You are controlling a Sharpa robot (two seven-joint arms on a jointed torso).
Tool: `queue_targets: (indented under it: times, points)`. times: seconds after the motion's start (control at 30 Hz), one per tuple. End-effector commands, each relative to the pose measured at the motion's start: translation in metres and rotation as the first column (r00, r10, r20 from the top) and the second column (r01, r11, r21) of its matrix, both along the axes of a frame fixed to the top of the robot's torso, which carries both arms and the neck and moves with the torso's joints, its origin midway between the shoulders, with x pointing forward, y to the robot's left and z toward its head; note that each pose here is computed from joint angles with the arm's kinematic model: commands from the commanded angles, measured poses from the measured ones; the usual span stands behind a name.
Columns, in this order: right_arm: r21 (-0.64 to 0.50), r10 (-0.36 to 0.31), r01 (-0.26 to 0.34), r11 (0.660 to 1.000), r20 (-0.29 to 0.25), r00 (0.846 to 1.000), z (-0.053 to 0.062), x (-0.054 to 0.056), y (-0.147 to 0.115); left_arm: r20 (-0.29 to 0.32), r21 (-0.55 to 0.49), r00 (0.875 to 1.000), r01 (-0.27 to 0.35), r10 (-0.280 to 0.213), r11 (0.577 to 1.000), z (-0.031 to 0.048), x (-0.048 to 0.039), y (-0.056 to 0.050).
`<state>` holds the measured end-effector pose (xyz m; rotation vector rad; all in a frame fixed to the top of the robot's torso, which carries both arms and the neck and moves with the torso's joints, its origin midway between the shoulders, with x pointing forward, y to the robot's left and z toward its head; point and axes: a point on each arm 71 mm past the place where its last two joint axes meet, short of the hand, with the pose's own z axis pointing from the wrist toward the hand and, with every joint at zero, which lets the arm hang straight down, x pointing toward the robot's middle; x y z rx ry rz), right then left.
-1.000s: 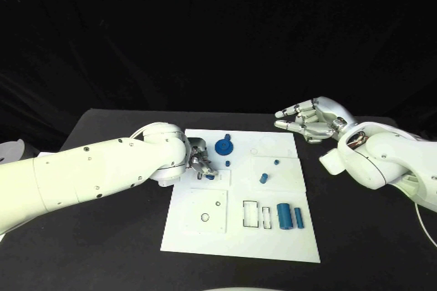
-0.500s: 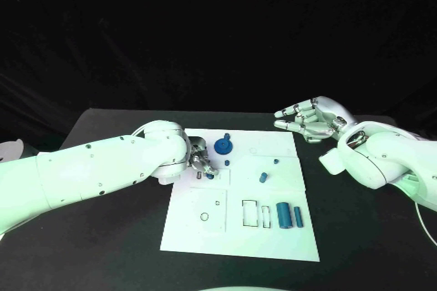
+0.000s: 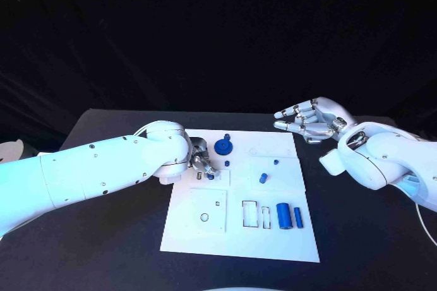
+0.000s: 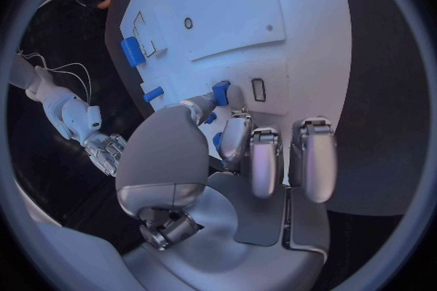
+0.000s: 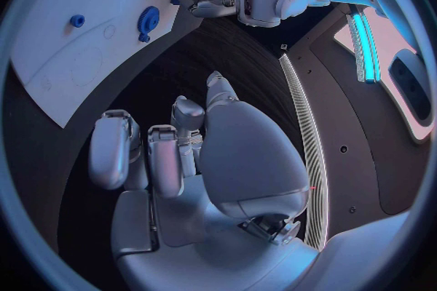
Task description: Assemble the parts on the task board
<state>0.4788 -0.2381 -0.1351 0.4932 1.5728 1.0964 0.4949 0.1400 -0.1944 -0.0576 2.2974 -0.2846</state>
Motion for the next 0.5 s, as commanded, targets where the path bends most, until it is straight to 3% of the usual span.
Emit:
queue_targets:
  times: [0.03, 0.5]
  points:
    - [-0.002, 0.014, -0.014, 1.000, -0.006, 1.000, -0.0005, -0.0010, 0.0013, -0.045, 0.059, 0.999, -0.013, 0.015, 0.998, -0.0076, -0.0028, 0.0018]
    - [-0.003, 0.016, -0.016, 1.000, -0.010, 1.000, -0.0007, -0.0012, 0.0009, -0.034, 0.054, 0.999, -0.035, 0.037, 0.998, -0.0076, 0.0008, 0.0056]
